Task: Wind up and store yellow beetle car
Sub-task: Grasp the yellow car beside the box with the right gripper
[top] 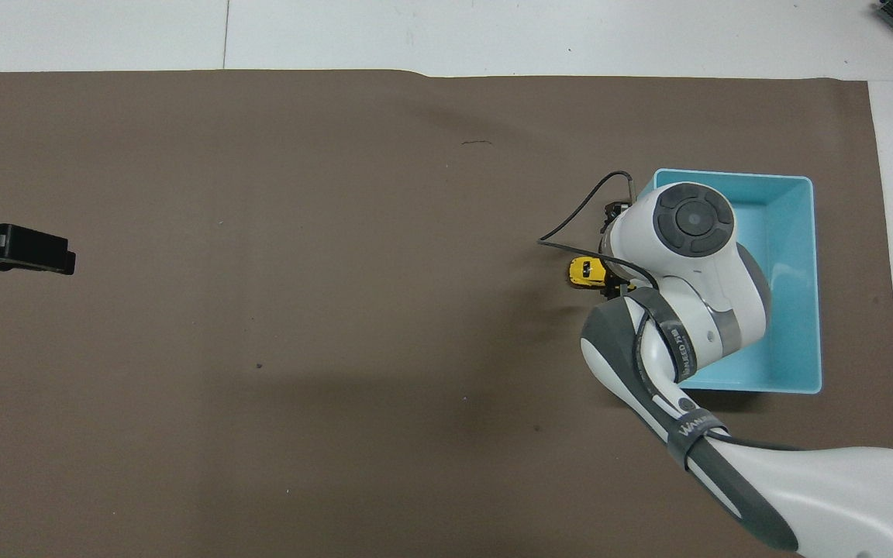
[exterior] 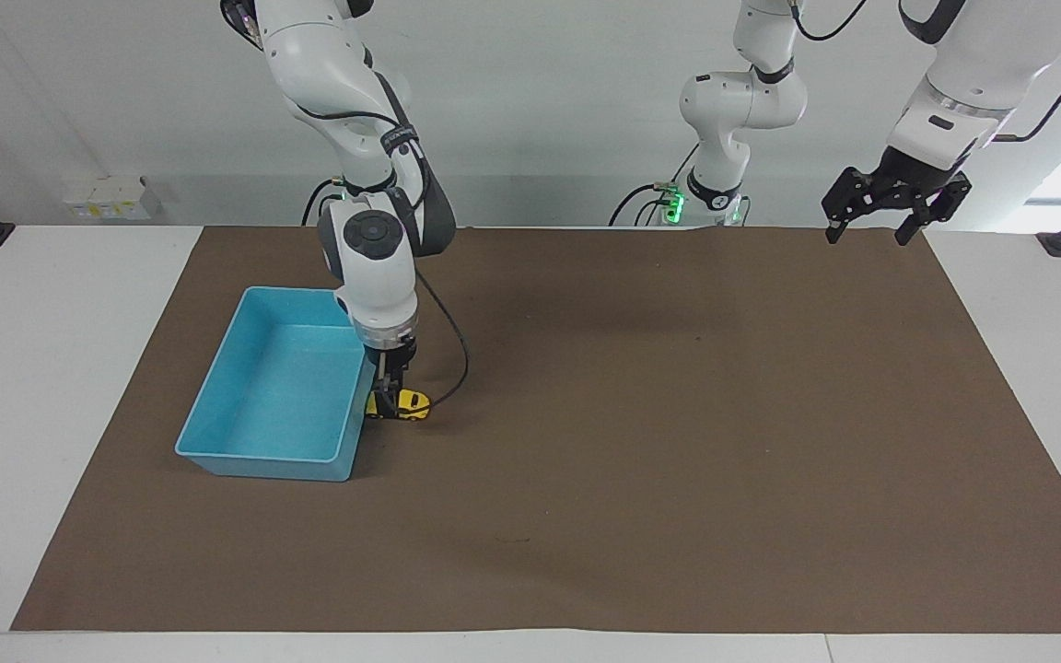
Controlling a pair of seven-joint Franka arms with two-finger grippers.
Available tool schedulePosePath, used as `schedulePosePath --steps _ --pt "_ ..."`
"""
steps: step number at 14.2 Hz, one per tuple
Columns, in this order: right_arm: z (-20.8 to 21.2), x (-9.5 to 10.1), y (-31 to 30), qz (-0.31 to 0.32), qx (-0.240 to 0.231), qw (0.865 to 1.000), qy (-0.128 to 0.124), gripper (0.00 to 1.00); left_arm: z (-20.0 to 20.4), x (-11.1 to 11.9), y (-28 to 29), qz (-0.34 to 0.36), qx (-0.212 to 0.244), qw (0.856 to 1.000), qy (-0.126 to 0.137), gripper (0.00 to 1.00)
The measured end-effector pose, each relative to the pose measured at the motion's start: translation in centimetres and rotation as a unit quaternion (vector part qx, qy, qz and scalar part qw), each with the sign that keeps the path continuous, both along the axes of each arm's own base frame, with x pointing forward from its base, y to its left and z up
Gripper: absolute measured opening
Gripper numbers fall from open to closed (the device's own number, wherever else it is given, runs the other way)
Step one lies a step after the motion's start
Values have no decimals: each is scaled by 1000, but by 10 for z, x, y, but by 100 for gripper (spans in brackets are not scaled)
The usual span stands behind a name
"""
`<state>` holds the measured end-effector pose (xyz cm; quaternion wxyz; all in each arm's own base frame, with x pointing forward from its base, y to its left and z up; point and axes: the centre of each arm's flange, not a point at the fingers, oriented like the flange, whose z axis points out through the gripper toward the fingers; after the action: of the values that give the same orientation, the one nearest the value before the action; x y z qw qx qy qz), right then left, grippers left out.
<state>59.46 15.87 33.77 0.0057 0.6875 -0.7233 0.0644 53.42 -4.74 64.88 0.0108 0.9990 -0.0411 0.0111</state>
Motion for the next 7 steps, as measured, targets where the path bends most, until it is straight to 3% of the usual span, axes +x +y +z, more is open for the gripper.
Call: schedulePosePath --steps 7 --pt "-32 -2 13 17 -32 999 -4 100 0 0 -2 -2 0 1000 0 100"
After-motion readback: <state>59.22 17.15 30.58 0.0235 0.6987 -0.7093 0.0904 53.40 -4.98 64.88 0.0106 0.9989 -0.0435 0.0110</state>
